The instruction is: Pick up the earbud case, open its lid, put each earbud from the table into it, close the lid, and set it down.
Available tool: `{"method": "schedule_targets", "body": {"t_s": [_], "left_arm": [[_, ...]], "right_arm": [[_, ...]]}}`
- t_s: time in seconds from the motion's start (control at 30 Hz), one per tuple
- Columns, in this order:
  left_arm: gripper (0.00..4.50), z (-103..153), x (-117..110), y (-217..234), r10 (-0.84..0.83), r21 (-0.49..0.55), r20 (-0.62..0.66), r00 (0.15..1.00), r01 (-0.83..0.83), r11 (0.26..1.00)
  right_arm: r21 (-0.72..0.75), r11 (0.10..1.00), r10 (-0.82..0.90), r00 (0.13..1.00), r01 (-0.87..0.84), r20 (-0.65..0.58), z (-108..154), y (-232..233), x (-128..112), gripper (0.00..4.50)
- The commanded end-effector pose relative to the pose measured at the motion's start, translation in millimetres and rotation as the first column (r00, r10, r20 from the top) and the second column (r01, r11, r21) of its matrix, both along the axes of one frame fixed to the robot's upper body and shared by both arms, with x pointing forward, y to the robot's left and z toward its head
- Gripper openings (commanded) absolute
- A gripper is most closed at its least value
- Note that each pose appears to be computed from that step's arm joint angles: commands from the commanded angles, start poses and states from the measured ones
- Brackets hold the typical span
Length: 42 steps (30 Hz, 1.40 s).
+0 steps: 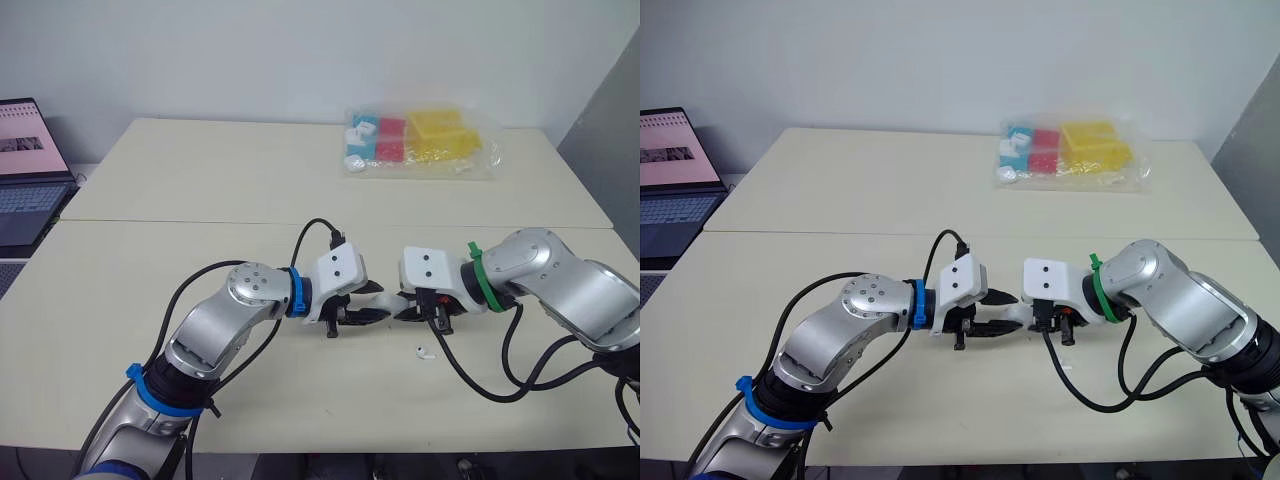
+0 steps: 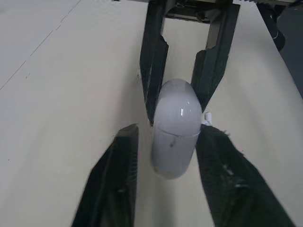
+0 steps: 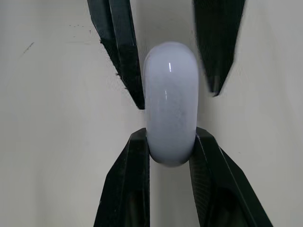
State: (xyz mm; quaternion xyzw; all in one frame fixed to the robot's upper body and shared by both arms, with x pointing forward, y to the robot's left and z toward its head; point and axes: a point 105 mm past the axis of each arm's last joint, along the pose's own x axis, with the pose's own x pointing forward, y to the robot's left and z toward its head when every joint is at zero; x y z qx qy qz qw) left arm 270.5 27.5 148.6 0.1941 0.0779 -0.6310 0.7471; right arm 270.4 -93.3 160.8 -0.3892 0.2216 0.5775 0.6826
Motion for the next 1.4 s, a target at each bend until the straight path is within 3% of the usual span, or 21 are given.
{"method": "schedule_targets", "body": {"t_s": [0.03, 0.6, 0.87, 0.97, 1.07, 1.13, 1.4], "left_arm": [[0.83, 9.7, 1.2, -1.6, -0.01, -0.013, 0.041, 0.999, 0.011, 1.0], [0.83, 6.1, -1.6, 0.2, -0.026, 0.004, 0.016, 1.0, 0.026, 1.0], [0.79, 1.8, 4.7, 7.4, 0.018, -0.031, -0.029, 0.999, -0.019, 0.999], [0.79, 2.1, 7.3, 10.4, 0.037, -0.095, -0.067, 0.997, -0.043, 0.995], [0.79, 16.2, -0.6, 9.4, -0.024, -0.32, -0.092, 0.995, -0.007, 0.947], [0.79, 20.1, 1.4, 12.3, -0.004, -0.417, -0.119, 0.993, -0.046, 0.908], [0.79, 1.6, 3.1, 11.7, 0.048, -0.418, 0.041, 0.998, -0.026, 0.908]], "right_arm": [[0.031, 0.999, 0.032, 0.998, -0.033, 0.057, 14.3, 5.3, -2.0, 0.73], [0.071, 0.996, 0.052, 0.998, -0.055, 0.035, 13.4, 8.5, -8.1, 0.73], [0.051, 0.999, 0.014, 0.999, -0.017, 0.049, 16.4, -11.5, -7.9, 3.59], [0.03, 0.999, 0.01, 0.998, -0.012, 0.058, 24.3, -29.1, -12.0, 3.64], [0.017, 0.999, 0.035, 0.988, -0.038, 0.152, 36.0, -44.3, -10.3, 3.64], [0.063, 0.995, 0.062, 0.978, -0.076, 0.198, 43.8, -45.4, -10.7, 3.64], [0.256, 0.951, 0.06, 0.918, -0.172, 0.392, 68.9, -35.5, -12.1, 3.64]]}}
